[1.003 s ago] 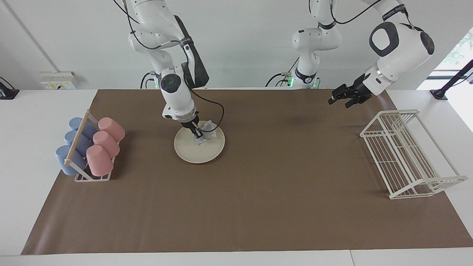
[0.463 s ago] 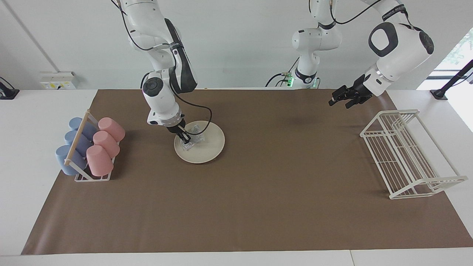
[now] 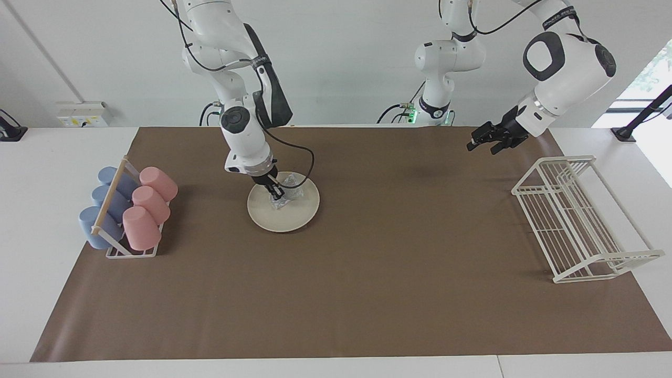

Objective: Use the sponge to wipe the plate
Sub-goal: 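Rub the cloth across the plate surface with the right gripper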

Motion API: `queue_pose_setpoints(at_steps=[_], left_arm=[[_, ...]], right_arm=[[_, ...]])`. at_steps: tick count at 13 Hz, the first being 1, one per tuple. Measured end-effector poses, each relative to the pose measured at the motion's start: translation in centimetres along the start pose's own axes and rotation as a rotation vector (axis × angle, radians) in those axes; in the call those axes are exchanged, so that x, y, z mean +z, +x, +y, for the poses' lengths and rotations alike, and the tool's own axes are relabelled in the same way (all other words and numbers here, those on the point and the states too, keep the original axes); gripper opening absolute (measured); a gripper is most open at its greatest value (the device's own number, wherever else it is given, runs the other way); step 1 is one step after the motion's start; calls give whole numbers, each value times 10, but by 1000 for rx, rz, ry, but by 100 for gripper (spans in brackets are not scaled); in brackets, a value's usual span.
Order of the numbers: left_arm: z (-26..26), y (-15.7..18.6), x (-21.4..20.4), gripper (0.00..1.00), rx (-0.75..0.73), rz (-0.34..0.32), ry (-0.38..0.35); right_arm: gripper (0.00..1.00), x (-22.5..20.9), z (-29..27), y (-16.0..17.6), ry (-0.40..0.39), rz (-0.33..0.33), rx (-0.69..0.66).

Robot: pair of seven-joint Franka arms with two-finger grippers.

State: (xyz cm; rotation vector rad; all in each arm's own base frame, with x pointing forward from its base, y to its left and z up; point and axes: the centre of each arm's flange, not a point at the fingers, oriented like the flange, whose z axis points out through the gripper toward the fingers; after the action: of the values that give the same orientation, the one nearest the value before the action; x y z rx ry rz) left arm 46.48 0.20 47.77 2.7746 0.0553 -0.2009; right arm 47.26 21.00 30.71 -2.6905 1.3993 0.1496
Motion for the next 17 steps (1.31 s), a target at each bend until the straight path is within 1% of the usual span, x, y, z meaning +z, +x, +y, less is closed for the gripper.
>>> queue_pose_setpoints(at_steps=[1,2,5,7,11,12,15,17], left_arm=[[0,0,0,100,0,0,0],[0,0,0,100,0,1,0],[1,0,0,100,1,1,1],[1,0,0,100,1,2,1],[3,0,1,100,7,0,2],[5,0,2,100,10,-1,3],[6,0,2,100,11,-2,3],[6,0,2,100,12,-2,3]], right_arm=[[2,2,-2,-13,-2,-1,5],[2,3,-3,-18,-3,-1,5],[2,1,-1,-8,-1,0,8],[2,-1,1,6,3,1,-13],[2,-8,15,58,16,7,-64],[2,-9,17,64,17,8,-69],[2,-8,15,58,15,7,-76],[2,-6,11,44,12,5,-65]])
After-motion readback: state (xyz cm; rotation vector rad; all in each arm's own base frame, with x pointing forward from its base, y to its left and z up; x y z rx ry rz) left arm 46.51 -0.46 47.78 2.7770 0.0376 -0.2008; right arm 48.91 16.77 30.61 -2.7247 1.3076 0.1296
